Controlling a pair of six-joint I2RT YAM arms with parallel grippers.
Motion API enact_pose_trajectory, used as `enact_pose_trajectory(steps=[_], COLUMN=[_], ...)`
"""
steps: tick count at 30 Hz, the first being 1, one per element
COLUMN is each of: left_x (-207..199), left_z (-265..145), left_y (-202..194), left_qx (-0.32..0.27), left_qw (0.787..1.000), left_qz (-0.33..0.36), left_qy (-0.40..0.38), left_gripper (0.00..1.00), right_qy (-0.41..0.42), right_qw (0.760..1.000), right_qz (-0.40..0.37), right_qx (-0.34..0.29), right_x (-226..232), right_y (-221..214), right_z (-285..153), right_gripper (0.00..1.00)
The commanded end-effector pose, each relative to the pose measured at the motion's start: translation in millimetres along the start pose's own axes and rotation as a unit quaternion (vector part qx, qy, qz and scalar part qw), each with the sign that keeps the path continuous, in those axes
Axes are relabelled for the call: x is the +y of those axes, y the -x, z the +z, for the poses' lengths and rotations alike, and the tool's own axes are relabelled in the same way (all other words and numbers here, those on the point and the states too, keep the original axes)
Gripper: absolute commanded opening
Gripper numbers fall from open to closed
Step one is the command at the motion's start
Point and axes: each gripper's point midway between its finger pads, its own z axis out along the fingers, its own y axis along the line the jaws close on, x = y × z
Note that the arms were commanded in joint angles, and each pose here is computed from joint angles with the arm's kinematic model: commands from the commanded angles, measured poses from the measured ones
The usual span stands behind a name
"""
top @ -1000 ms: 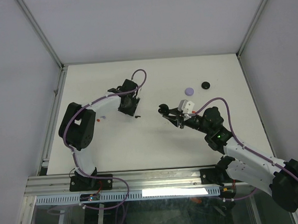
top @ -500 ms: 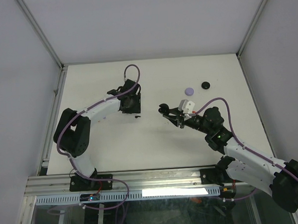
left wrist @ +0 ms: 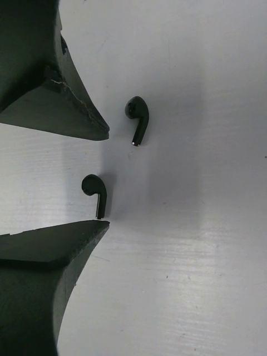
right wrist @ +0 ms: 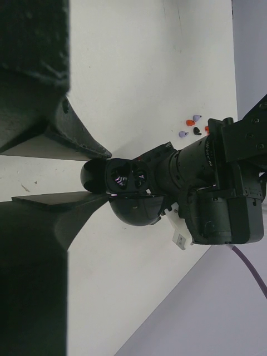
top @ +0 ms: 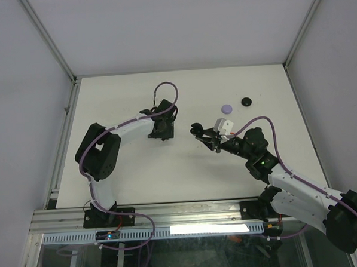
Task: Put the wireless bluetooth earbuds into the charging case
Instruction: Pick up the earbud from the center of the board.
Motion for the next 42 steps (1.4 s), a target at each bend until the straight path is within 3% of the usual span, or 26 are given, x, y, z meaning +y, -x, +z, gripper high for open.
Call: enact_pose_trajectory(steps=[1, 12, 20, 30, 35, 42], left_x=[-6, 5, 17, -4, -15, -17], left_z=[-1, -8, -20, -38, -35, -23], left_y=[16, -3, -13, 13, 21, 25], left_qx=[-0.030, -0.012, -0.009, -0.028, -0.010, 0.009], left_qw=[0.999, 0.999, 0.999, 0.998, 0.995, 0.995], left_qz=[0.001, 0.029, 0.030, 0.044, 0.055, 0.057], left_qy=[0.012, 0.022, 0.028, -0.027, -0.078, -0.083], left_gripper=[0.61, 0.60, 0.52, 0.49, 0.44, 0.31], right_qy=[-0.014, -0.009, -0.007, -0.001, 0.006, 0.004], right_qw=[0.999, 0.999, 0.999, 0.999, 0.999, 0.999], right_qz=[-0.017, -0.016, -0.017, -0.015, -0.002, 0.000], right_qx=[-0.035, -0.038, -0.041, -0.039, -0.043, -0.038], right_x=[-7, -6, -5, -3, 0, -1], right_y=[20, 24, 27, 27, 28, 25], right_z=[-1, -1, -1, -1, 0, 1], right_gripper=[0.00, 0.00, 0.00, 0.00, 0.00, 0.00])
